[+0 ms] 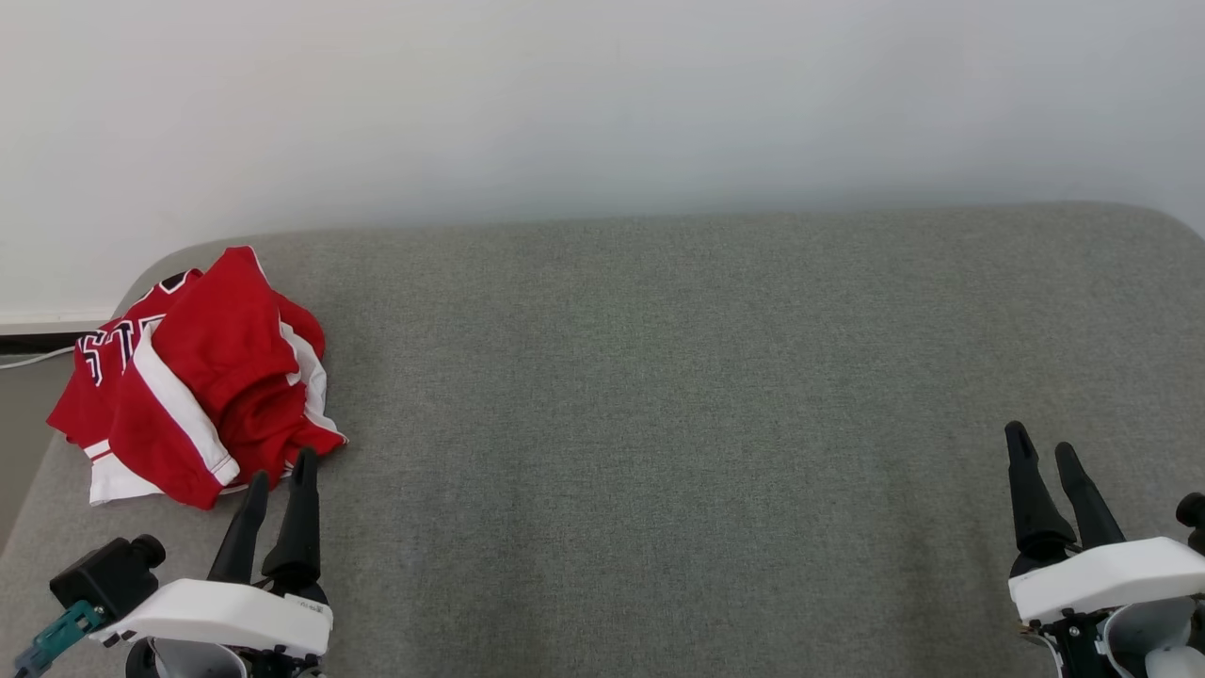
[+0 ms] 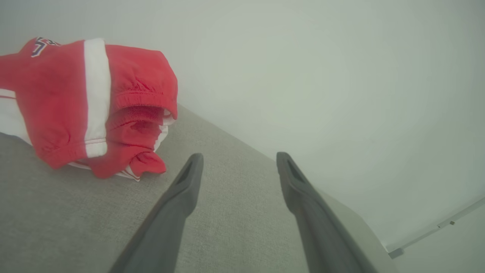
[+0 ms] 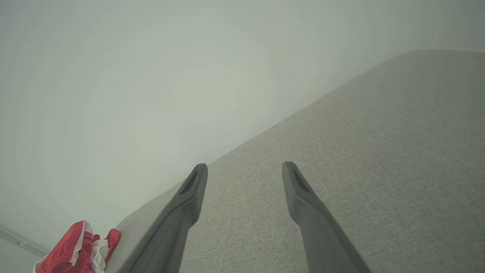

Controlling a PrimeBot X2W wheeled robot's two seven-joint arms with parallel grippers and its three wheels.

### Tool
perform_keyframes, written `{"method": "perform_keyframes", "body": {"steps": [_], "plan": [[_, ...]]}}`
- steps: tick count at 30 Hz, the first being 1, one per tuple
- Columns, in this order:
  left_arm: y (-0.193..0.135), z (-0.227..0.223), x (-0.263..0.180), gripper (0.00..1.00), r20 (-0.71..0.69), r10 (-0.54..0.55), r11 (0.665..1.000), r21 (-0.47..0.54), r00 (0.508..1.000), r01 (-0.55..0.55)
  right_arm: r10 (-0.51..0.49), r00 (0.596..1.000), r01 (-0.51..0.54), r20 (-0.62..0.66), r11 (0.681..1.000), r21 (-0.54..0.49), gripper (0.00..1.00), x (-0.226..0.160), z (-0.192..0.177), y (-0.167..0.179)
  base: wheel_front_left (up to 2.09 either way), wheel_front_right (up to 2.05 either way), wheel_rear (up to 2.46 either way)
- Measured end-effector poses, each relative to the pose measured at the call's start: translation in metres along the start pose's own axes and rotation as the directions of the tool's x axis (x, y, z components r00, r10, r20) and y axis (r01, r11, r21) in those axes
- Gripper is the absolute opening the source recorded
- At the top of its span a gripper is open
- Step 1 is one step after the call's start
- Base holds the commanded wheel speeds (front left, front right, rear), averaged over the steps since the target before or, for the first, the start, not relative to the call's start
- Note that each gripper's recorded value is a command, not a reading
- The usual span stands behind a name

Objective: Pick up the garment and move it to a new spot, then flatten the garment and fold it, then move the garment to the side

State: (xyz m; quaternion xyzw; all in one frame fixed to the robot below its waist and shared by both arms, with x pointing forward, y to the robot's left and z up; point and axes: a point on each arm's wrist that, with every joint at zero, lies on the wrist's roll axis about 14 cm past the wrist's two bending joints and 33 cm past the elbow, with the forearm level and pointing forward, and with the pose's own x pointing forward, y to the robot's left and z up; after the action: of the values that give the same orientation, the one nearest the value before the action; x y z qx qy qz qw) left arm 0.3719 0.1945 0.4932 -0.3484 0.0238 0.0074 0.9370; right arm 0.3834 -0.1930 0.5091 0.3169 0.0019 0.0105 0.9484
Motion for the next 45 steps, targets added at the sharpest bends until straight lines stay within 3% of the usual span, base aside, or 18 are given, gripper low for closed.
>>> {"method": "perform_keyframes", "body": {"steps": [18,33,45], "plan": [[0.002,-0.002,0.0,1.0,0.001,-0.003,0.976,0.217,1.0,0.002,0.039,0.999,-0.032,0.025,0.975,-0.219,1.0,-0.002,0.006,0.008,0.0,0.0,0.0],[0.004,-0.006,0.001,1.0,-0.018,-0.003,0.931,0.365,1.0,0.009,0.059,0.998,-0.05,0.012,0.925,-0.378,1.0,-0.005,0.0,0.009,0.0,0.0,0.0],[0.0,-0.004,0.001,1.0,-0.005,-0.027,0.88,0.474,1.0,0.026,0.09,0.996,-0.069,0.018,0.861,-0.503,1.0,-0.007,0.001,0.014,0.0,0.0,0.0]]}}
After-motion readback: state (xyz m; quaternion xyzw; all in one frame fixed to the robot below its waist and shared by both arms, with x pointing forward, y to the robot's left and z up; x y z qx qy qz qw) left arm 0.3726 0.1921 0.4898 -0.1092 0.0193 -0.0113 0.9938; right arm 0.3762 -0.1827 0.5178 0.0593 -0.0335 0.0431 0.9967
